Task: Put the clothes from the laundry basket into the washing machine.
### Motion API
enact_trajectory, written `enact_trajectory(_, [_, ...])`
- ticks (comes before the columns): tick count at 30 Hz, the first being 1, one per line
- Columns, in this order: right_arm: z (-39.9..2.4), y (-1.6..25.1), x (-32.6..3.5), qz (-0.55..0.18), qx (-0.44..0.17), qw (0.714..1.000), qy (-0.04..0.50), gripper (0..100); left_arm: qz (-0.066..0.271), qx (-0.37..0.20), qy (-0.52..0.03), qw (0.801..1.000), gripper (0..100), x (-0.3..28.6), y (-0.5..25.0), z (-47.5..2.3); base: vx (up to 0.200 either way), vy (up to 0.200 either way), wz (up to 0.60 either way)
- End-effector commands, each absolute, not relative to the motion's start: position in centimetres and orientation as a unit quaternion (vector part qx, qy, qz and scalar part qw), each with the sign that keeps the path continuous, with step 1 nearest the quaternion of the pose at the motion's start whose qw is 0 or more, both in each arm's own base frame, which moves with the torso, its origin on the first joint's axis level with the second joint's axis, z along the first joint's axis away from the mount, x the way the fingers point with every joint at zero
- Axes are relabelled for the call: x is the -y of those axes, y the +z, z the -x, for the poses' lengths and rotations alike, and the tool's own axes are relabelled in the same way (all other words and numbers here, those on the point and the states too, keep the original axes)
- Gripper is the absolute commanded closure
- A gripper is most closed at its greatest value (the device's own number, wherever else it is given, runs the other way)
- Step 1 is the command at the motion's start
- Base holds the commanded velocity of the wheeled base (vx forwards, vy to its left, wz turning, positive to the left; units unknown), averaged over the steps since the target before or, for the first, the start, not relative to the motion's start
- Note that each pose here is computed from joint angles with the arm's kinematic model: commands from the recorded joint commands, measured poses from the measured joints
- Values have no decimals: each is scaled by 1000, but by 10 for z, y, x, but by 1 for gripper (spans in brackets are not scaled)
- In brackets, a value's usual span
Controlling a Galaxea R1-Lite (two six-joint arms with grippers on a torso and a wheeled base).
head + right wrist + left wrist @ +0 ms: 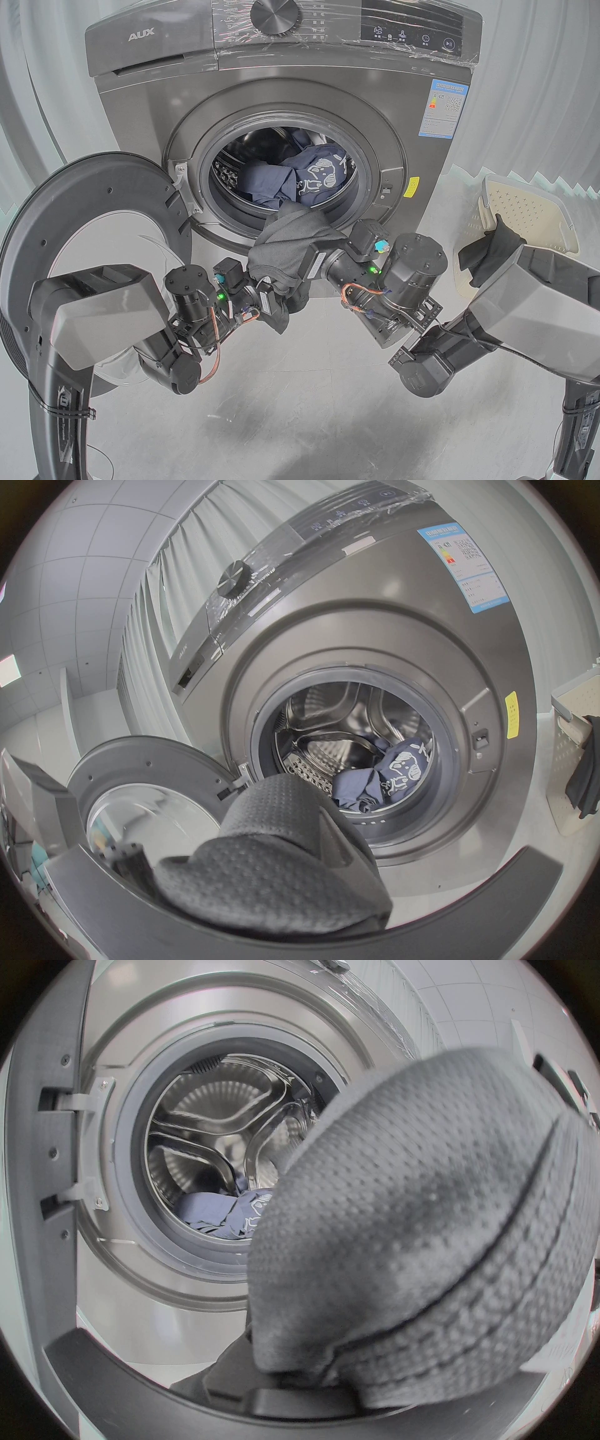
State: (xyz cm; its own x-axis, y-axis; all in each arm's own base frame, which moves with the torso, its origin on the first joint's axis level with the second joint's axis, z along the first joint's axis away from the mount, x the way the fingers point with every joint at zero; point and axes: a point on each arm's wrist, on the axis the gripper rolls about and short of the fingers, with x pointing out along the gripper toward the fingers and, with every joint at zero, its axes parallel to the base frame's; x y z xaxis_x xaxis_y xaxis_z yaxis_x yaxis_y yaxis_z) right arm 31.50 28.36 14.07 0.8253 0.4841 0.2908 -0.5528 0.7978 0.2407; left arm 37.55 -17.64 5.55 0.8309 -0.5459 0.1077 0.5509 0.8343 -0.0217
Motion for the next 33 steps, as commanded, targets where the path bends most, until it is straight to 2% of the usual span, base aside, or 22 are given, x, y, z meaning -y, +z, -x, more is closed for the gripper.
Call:
enact_trajectory(1, [-318, 124, -272, -145, 80, 951, 261, 100, 36, 72, -280, 956, 100, 164, 87, -363, 0, 0, 0])
enact_trajectory(7, [-322, 94, -274, -130, 46, 956, 258, 100, 51, 102, -283, 952, 100, 158, 118, -351, 0, 0, 0])
enact_trajectory(9, [-322, 94, -275, -130, 46, 956, 258, 100, 51, 102, -283, 952, 100, 158, 119, -350, 0, 0, 0])
enact_trajectory(11, [-322, 78, -281, -123, 33, 956, 264, 100, 66, 109, -290, 949, 100, 159, 131, -341, 0, 0, 0])
enact_trajectory(17, [-316, 82, -286, -128, 49, 950, 280, 100, 71, 105, -292, 948, 100, 158, 133, -336, 0, 0, 0])
enact_trajectory(18, [-314, 85, -286, -130, 52, 949, 282, 0, 71, 103, -292, 948, 100, 158, 132, -336, 0, 0, 0])
enact_trajectory(23, [-298, 102, -274, -125, 50, 947, 293, 0, 70, 101, -292, 948, 100, 156, 133, -331, 0, 0, 0])
enact_trajectory(28, [-252, 104, -237, -66, 4, 941, 333, 0, 66, 95, -291, 950, 100, 149, 138, -317, 0, 0, 0])
enact_trajectory(33, [-208, 106, -201, -47, -35, 936, 348, 0, 62, 97, -290, 950, 100, 143, 145, -303, 0, 0, 0])
